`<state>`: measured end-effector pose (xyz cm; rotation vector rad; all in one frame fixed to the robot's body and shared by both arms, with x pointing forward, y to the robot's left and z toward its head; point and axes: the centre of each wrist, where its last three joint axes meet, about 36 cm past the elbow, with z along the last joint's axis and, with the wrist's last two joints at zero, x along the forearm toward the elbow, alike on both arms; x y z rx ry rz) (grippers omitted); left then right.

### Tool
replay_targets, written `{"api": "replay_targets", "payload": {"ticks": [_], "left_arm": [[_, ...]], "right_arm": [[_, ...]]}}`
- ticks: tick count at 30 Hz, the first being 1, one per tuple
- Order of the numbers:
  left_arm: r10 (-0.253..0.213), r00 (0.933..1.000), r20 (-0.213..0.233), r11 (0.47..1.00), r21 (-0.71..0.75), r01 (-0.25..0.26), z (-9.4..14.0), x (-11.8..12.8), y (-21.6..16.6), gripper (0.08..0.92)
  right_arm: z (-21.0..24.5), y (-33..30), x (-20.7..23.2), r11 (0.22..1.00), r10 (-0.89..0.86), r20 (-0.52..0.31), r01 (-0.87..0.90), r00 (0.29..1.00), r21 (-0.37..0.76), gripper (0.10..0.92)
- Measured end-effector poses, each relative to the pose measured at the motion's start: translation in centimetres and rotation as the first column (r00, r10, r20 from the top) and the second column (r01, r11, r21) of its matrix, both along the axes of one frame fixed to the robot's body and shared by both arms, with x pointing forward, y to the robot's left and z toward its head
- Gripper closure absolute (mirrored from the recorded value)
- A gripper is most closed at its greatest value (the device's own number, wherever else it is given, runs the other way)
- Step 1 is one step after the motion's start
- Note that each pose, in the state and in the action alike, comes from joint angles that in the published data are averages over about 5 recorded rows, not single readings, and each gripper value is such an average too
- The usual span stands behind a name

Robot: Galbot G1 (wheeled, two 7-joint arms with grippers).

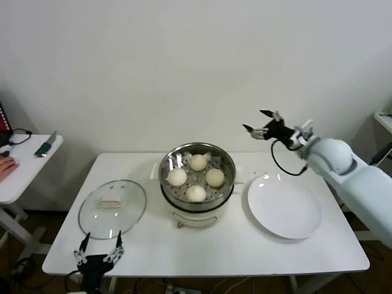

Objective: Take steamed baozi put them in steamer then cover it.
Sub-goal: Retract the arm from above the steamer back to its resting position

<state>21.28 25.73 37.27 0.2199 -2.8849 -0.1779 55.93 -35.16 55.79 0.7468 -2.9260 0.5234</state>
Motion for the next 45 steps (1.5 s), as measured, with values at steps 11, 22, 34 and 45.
{"api": "replay_targets", "payload": {"ticks": [11,22,34,45], "left_arm": [[-0.017,0.9997,0.018,0.999,0.049,0.016,-0.2,0.0,0.3,0.177],[-0.030,0.9991,0.030,0.993,0.119,0.026,-0.6,-0.3,0.5,0.177],[-0.073,0.9964,0.043,0.942,0.331,0.055,-1.0,-0.3,1.8,0.177],[-0.144,0.9874,0.066,0.700,0.712,0.055,-2.6,1.5,4.4,0.177]], "right_arm": [[-8.3,-5.6,-9.0,0.961,-0.224,0.073,0.208,0.972,0.181,0.200],[-17.1,-6.8,-19.7,0.899,-0.382,0.090,0.348,0.920,0.266,0.200],[-24.1,-5.0,-27.9,0.837,-0.482,0.082,0.431,0.872,0.337,0.200],[-28.0,-2.7,-30.6,0.815,-0.505,0.044,0.460,0.862,0.352,0.200]]}}
